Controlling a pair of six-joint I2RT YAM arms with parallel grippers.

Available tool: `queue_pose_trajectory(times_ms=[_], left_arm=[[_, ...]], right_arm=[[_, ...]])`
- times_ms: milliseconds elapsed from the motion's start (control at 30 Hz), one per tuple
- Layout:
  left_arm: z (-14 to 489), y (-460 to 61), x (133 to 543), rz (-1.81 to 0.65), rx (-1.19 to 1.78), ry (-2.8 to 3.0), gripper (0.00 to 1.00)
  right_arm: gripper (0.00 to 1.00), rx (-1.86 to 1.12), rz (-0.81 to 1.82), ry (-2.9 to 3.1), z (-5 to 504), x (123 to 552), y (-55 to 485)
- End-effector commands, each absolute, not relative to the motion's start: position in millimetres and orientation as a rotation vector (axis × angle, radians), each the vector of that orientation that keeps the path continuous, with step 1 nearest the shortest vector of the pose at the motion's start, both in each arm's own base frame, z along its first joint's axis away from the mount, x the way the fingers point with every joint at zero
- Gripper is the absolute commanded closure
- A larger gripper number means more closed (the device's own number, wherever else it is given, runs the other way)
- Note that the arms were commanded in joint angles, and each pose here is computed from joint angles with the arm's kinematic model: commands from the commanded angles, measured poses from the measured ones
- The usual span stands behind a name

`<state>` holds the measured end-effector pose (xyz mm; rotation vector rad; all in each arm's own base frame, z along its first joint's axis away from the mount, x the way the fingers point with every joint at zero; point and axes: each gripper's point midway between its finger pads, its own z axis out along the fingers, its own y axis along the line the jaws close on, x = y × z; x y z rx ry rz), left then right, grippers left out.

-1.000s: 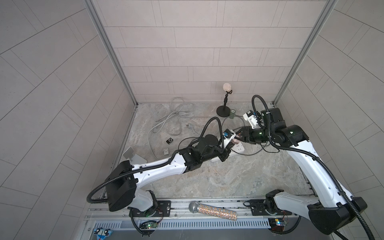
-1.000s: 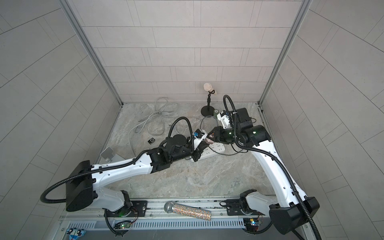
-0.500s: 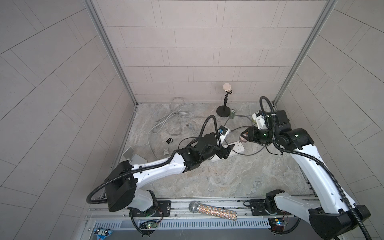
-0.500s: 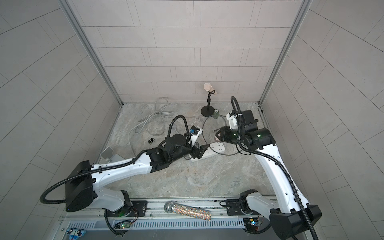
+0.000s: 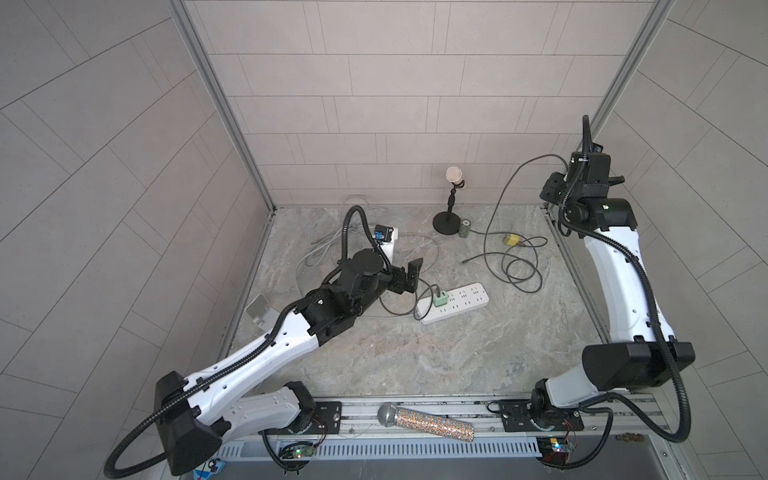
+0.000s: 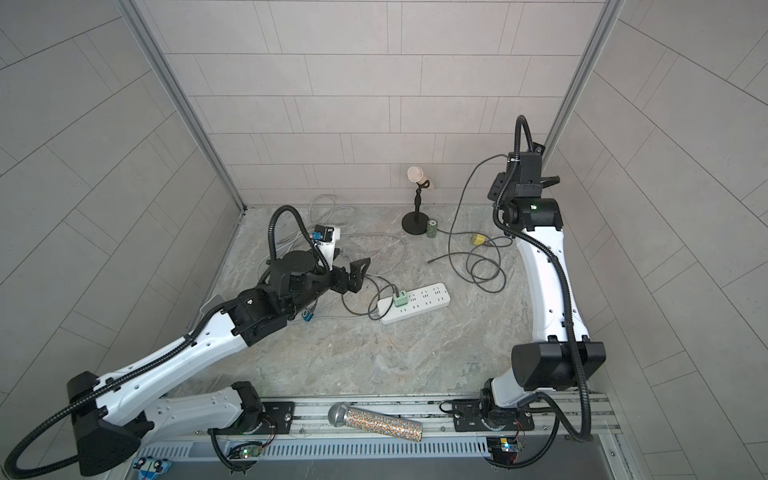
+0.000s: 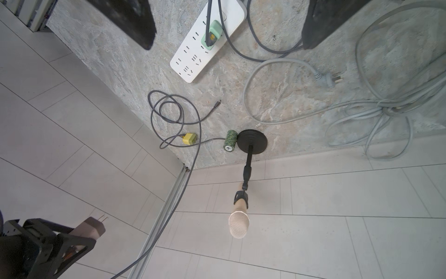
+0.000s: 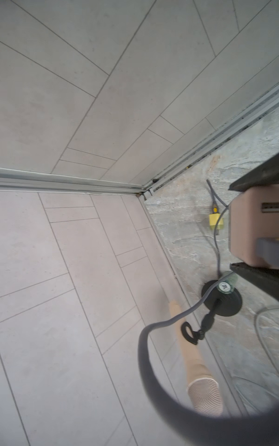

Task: Charge mp3
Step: Insert the plug into the socket.

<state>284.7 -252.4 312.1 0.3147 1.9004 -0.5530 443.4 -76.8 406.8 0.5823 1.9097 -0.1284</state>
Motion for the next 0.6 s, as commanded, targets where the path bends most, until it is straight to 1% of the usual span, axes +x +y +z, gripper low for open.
queue_pose_trajectory(times_ms=[0, 100, 167, 333, 567], left_arm=[[302, -243, 283, -0.541, 0.276, 1.965, 0.01], [297, -241, 282, -0.553, 0.261, 1.973, 0.01], [294, -240, 283, -0.559, 0.254, 1.978, 0.01], [290, -237, 284, -0.553, 0.242, 1.997, 0.01], [285, -233, 285, -0.555, 0.213, 2.009, 0.01]], right_arm=[[1.00, 0.596, -0.123, 1.944, 388, 464, -71], [1.00, 0.567, -0.037, 2.062, 335, 463, -40], [1.00, 0.525, 0.047, 2.089, 309, 454, -15], [1.00, 0.442, 0.206, 2.204, 265, 408, 46], [1.00, 0.413, 0.337, 2.288, 215, 343, 95]])
